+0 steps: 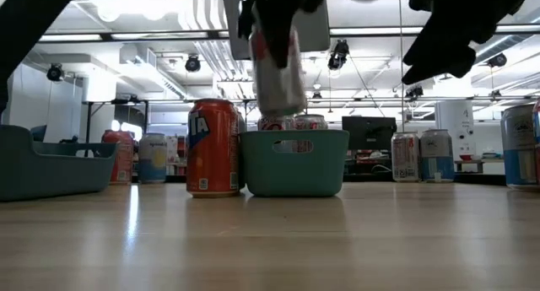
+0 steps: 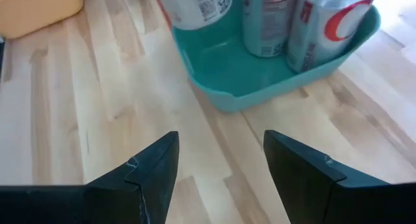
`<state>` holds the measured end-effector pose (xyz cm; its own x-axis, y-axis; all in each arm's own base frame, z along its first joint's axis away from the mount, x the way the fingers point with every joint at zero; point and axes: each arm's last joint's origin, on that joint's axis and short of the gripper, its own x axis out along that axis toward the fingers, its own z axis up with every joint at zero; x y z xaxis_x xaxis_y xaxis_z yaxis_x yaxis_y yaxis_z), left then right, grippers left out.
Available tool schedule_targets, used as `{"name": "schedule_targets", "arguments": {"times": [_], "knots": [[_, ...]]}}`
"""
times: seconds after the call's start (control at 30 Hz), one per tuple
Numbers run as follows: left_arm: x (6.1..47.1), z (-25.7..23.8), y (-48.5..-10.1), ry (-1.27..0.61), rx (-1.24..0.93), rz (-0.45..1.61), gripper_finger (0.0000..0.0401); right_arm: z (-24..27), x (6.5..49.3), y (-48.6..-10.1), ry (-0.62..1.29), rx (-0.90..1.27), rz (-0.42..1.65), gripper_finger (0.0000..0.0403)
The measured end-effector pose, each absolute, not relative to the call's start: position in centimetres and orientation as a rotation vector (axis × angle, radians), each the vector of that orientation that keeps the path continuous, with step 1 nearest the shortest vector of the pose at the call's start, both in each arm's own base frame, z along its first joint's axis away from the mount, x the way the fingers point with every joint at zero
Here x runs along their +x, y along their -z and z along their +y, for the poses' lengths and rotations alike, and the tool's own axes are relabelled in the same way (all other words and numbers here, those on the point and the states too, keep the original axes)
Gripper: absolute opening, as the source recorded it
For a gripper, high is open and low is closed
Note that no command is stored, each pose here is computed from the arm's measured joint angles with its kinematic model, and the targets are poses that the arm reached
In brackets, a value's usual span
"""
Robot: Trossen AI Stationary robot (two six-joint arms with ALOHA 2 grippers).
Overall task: Sort soda cans
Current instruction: Put the left red-silver soda can into the light green bin
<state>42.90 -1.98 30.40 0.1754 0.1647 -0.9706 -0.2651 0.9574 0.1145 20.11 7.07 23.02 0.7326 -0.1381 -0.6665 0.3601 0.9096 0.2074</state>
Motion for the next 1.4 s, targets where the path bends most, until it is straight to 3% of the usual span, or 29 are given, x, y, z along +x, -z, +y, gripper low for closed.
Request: {"name": "schedule_targets", "arguments": {"times": [0.63,1.07,1.27,1.4], "knots": [[44.3,-1.3,-27.7,-0.357,-0.147,1.391,0.0292,7.5,20.1,-22.7,0.283,0.284,0.715,0.0221],[45.1,-1.1,-25.6,-0.369,-0.113,1.433,0.0293,8.0,21.3,-20.4,0.323,0.254,0.804,0.0221],[45.1,-1.0,-25.6,-0.381,-0.102,1.429,0.0341,8.0,21.3,-20.3,0.323,0.256,0.802,0.0221],[45.1,-1.0,-25.7,-0.382,-0.101,1.427,0.0348,8.1,21.5,-20.5,0.317,0.264,0.786,0.0221]]}}
